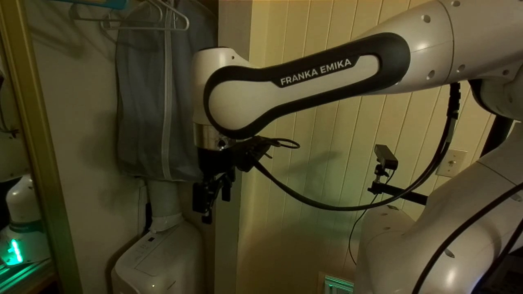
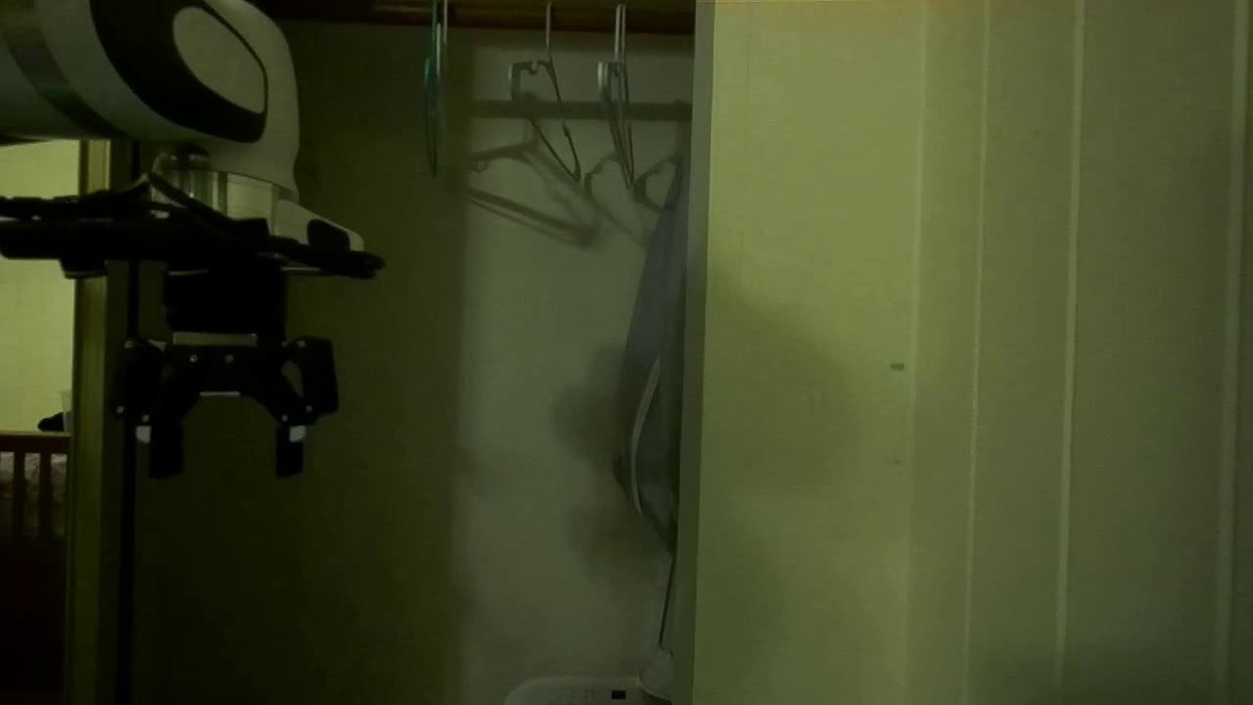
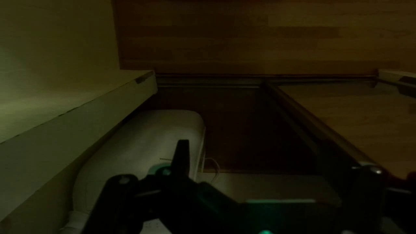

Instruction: Rearrange the hangers

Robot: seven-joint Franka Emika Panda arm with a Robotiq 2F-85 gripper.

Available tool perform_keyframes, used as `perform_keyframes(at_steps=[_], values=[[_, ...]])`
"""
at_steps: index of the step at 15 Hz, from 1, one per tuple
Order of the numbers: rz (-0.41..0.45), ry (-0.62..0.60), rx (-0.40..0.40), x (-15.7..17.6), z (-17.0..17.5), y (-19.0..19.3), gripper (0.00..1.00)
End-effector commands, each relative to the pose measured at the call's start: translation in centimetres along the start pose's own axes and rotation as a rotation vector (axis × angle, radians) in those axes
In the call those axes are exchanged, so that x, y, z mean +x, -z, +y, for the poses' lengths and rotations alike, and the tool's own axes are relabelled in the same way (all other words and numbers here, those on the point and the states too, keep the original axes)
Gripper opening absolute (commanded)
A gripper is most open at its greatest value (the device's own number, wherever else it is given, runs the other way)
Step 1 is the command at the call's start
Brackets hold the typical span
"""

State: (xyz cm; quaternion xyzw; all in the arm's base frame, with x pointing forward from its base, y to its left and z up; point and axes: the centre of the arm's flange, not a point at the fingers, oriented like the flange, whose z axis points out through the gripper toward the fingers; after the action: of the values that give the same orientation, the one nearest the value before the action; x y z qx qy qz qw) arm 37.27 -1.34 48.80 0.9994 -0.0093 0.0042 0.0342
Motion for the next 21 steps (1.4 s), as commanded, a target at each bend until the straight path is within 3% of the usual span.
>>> perform_keyframes(at_steps=[1, 5, 7, 9, 15, 16, 21], values=[[0.051, -0.098, -0.115, -0.2, 2.6, 3.8, 1.0], [0.176, -0.214, -0.143, -2.0, 6.2, 9.4, 1.0], [0.268, -0.261, -0.101, -2.9, 7.5, 12.7, 1.0], [0.369, -0.317, -0.125, -3.6, 8.7, 16.2, 1.0], [0.696, -0.197, -0.249, -4.7, 10.2, 26.1, 1.0], [0.626, -0.235, -0.211, -4.9, 9.6, 24.1, 1.0], [0.63, -0.23, -0.213, -4.7, 9.6, 24.2, 1.0]])
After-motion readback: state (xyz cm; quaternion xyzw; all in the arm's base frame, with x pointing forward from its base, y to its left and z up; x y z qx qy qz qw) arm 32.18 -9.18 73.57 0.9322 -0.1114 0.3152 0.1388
